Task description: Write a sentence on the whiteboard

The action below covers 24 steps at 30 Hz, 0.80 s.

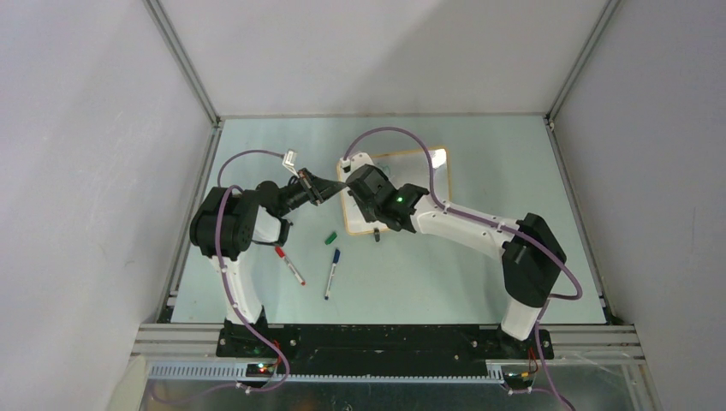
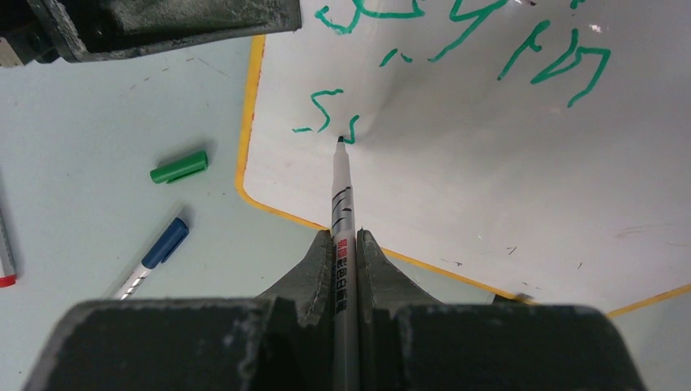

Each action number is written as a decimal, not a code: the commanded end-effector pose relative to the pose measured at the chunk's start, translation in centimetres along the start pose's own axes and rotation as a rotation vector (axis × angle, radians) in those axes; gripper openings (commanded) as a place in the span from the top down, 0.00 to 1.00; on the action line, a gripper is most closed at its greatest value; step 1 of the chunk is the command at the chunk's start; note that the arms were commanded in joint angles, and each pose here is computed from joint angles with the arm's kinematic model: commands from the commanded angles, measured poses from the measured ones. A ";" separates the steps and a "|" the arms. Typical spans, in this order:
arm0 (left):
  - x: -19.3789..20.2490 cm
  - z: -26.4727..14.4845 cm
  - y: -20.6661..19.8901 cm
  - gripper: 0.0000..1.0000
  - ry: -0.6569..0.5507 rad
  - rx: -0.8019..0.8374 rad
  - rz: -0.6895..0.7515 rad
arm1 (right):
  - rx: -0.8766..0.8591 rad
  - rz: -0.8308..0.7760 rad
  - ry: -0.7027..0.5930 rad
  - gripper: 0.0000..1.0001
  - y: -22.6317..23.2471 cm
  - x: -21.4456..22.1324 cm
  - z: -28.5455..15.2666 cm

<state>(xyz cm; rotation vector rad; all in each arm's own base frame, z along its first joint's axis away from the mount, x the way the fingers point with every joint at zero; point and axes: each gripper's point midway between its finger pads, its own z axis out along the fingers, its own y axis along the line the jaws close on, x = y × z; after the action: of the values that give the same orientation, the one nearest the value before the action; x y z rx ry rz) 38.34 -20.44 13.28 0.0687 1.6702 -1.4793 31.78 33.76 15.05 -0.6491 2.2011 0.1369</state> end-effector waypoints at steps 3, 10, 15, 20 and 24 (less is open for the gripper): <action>-1.0 0.4 -1.4 1.00 -0.014 0.056 0.057 | 0.019 0.008 -0.033 1.00 -0.3 -1.9 0.4; -1.0 0.4 -1.4 1.00 -0.014 0.057 0.058 | 0.032 0.015 -0.043 1.00 -0.7 -2.3 0.2; -1.0 0.5 -1.4 1.00 -0.013 0.057 0.057 | 0.039 0.020 -0.052 1.00 -1.2 -2.7 0.0; -1.0 0.4 -1.4 1.00 -0.013 0.057 0.057 | 0.043 0.024 -0.056 1.00 -1.5 -3.0 -0.1; -1.0 0.4 -1.4 1.00 -0.013 0.057 0.058 | 0.044 0.026 -0.060 1.00 -1.6 -3.2 -0.2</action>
<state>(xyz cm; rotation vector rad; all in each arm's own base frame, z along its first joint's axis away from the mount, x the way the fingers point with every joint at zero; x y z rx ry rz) 38.35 -20.44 13.28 0.0680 1.6700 -1.4788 32.15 33.81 15.50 -0.6486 2.2047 0.1379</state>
